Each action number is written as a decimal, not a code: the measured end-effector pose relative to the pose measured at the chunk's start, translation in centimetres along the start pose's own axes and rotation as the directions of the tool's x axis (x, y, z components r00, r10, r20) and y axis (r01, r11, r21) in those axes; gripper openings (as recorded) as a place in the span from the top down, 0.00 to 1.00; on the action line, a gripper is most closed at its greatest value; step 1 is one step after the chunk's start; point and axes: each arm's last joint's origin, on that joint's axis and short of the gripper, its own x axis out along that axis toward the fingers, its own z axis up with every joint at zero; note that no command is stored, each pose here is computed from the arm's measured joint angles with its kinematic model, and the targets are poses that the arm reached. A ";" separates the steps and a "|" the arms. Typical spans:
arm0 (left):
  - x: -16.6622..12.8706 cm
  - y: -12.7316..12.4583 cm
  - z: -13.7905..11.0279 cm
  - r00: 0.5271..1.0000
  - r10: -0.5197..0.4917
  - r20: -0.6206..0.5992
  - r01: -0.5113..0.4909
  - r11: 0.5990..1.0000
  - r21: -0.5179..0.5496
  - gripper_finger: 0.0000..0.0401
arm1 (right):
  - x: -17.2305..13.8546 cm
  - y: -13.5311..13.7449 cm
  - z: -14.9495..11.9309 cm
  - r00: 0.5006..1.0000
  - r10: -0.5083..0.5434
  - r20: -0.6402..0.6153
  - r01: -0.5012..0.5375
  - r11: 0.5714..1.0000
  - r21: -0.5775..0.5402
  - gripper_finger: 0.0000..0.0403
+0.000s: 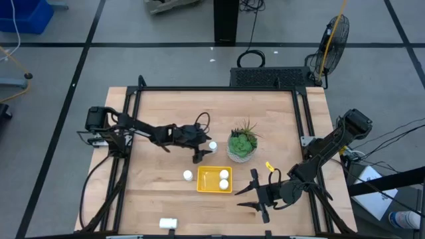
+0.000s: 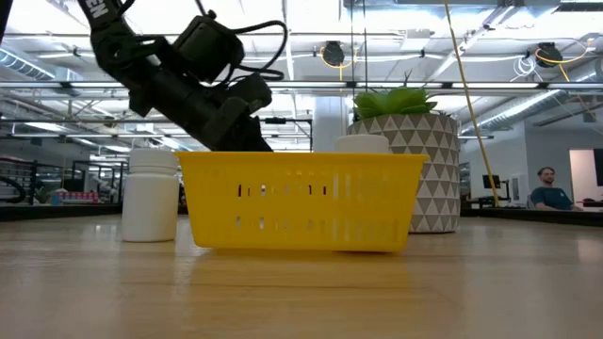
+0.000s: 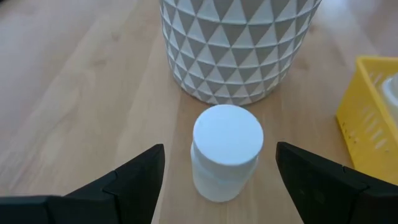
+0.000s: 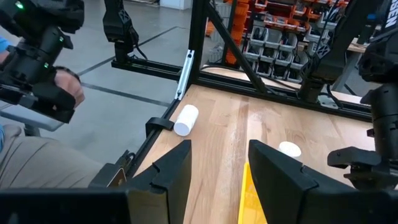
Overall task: Pick and place pill bottles into a basket
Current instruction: Put the top white pill bottle into the yellow bin
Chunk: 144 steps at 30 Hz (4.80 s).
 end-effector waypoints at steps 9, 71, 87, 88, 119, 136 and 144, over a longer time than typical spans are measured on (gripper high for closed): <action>0.3 0.2 2.3 0.996 0.007 -0.093 -0.007 1.000 -0.002 0.23 | -0.5 -0.4 -1.9 0.999 0.001 0.054 -0.003 0.999 0.034 0.63; 1.9 0.0 2.2 0.989 -0.048 -0.142 0.051 0.999 0.018 0.44 | -0.9 -0.2 -2.1 0.994 0.013 0.110 -0.016 0.999 0.029 0.63; 1.9 0.0 2.1 0.985 -0.077 -0.152 0.081 0.997 0.018 0.44 | -0.9 -0.2 -2.2 0.994 0.012 0.105 -0.016 0.999 0.030 0.63; 1.9 0.0 2.1 0.985 -0.077 -0.152 0.081 0.997 0.020 0.44 | -0.9 -0.2 -2.2 0.994 0.012 0.106 -0.016 0.999 0.030 0.63; 1.9 0.0 2.5 0.986 -0.119 -0.119 0.123 0.992 0.026 0.59 | -0.9 -0.2 -2.2 0.994 0.012 0.105 -0.015 1.000 0.026 0.63; -3.3 -4.9 6.3 0.978 -0.210 0.010 0.209 0.977 0.032 0.59 | -0.9 -0.2 -2.1 0.994 0.010 0.111 -0.011 1.000 0.010 0.63; -4.1 -8.3 6.7 0.976 -0.216 -0.032 0.218 0.974 0.057 0.59 | -0.9 -0.3 -2.1 0.994 0.008 0.113 -0.008 1.000 0.001 0.63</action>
